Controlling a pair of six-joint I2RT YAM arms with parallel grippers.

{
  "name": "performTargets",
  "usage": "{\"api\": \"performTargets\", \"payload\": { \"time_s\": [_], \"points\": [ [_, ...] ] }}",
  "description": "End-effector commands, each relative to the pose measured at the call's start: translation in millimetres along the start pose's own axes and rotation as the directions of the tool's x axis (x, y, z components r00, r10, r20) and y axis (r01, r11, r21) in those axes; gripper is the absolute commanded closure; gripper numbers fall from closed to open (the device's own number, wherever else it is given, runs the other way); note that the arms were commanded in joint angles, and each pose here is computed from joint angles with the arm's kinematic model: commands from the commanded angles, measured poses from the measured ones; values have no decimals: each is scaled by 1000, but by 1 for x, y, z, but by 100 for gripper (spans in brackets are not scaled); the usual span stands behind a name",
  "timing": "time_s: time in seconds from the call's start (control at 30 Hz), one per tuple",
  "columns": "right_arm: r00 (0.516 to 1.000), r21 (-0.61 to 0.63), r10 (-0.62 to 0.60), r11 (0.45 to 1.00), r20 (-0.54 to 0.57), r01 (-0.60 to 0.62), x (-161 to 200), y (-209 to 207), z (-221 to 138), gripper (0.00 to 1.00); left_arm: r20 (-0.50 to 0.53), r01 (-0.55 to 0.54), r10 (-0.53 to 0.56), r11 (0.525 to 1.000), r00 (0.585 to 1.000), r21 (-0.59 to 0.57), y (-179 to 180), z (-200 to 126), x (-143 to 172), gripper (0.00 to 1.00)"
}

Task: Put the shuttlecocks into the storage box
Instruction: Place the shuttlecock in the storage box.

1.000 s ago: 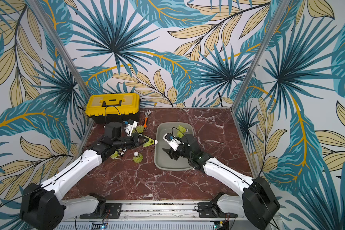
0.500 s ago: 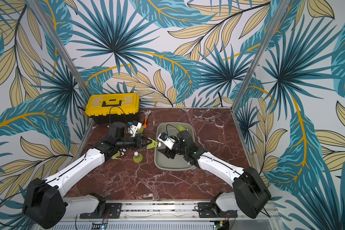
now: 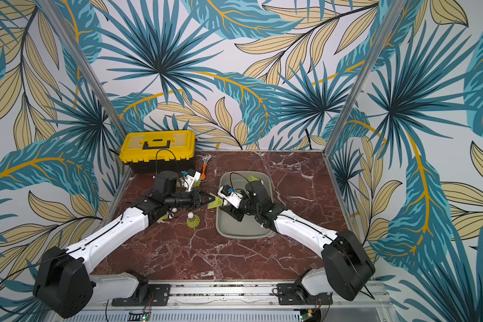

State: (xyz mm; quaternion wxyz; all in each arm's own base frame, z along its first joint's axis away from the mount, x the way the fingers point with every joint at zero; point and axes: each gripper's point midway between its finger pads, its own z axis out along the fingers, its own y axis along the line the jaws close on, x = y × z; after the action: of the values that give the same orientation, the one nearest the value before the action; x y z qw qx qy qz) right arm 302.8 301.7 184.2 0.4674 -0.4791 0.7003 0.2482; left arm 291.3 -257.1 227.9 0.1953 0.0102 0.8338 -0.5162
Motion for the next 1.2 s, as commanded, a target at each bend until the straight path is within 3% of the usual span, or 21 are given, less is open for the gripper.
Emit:
{"api": "performTargets", "payload": {
  "time_s": [0.0, 0.13, 0.33, 0.8, 1.17],
  "points": [
    [1000, -18, -4, 1000, 3, 4, -3, 3, 1, 72, 36, -60, 58, 997, 998, 50, -26, -3, -16, 96],
    [1000, 11, -9, 1000, -23, 10, 1, -1, 0, 79, 35, -84, 83, 996, 996, 21, -26, -7, -17, 72],
    [998, 8, -14, 1000, -55, 15, 5, 1, -4, 80, -21, -146, 145, 985, 989, -92, -14, -14, -9, 64],
    [998, -3, -13, 1000, -59, 13, 4, 2, -5, 80, -136, -201, 186, 973, 973, -111, -4, -9, 4, 61],
    [998, -3, -11, 1000, -65, 11, 4, 1, -3, 80, -150, -200, 188, 977, 971, -73, -6, -5, 7, 77]
  ]
}}
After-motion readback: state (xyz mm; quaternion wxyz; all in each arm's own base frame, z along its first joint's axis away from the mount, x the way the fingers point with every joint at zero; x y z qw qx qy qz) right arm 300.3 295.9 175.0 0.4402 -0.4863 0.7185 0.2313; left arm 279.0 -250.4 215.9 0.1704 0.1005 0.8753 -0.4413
